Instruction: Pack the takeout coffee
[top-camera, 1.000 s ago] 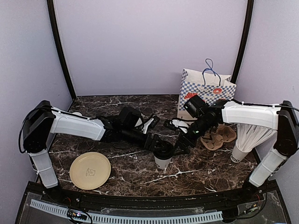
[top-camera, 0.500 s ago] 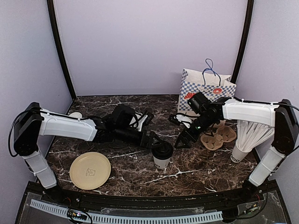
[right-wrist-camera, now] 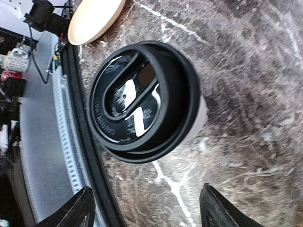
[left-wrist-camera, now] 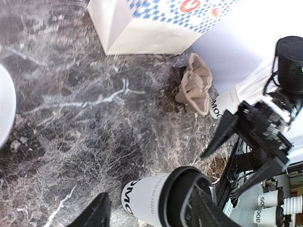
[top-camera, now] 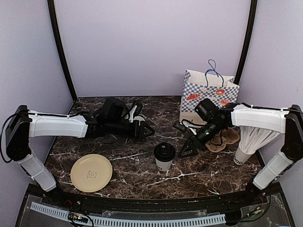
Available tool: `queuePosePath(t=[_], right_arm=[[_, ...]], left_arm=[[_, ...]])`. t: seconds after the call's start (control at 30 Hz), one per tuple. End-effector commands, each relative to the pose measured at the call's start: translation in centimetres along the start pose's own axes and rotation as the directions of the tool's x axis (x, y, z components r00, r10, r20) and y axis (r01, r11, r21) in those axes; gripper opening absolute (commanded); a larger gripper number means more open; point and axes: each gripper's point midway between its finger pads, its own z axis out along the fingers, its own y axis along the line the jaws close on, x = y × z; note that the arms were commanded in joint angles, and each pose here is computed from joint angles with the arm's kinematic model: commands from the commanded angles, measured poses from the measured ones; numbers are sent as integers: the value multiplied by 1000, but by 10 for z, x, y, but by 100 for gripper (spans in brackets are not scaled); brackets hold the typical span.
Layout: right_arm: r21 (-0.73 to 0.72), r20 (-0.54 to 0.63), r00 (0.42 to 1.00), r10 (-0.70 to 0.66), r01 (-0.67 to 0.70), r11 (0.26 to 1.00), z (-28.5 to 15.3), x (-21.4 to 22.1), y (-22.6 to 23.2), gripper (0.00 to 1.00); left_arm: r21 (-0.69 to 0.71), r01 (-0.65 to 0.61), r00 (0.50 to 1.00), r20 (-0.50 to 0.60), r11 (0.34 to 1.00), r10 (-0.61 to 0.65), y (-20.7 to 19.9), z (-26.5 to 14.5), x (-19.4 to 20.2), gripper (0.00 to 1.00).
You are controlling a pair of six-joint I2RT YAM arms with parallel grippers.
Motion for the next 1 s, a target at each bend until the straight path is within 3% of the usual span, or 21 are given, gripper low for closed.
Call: queuePosePath(t=[0.0,0.37,0.97], right_arm=[[-123,-7,999,42,-42,992,8,0,16,73],[-111,-38,999,0,-4,994,23,-7,17,86],[81,-75,995,69,-63,995,43,-11,-31,81]], left_arm=[[71,53,994,-99,996,-46,-5,18,15,58],[153,94,983,-172,984,-67,-11,34,30,59],[87,126,970,-220,988,-105,12,42,55,59]])
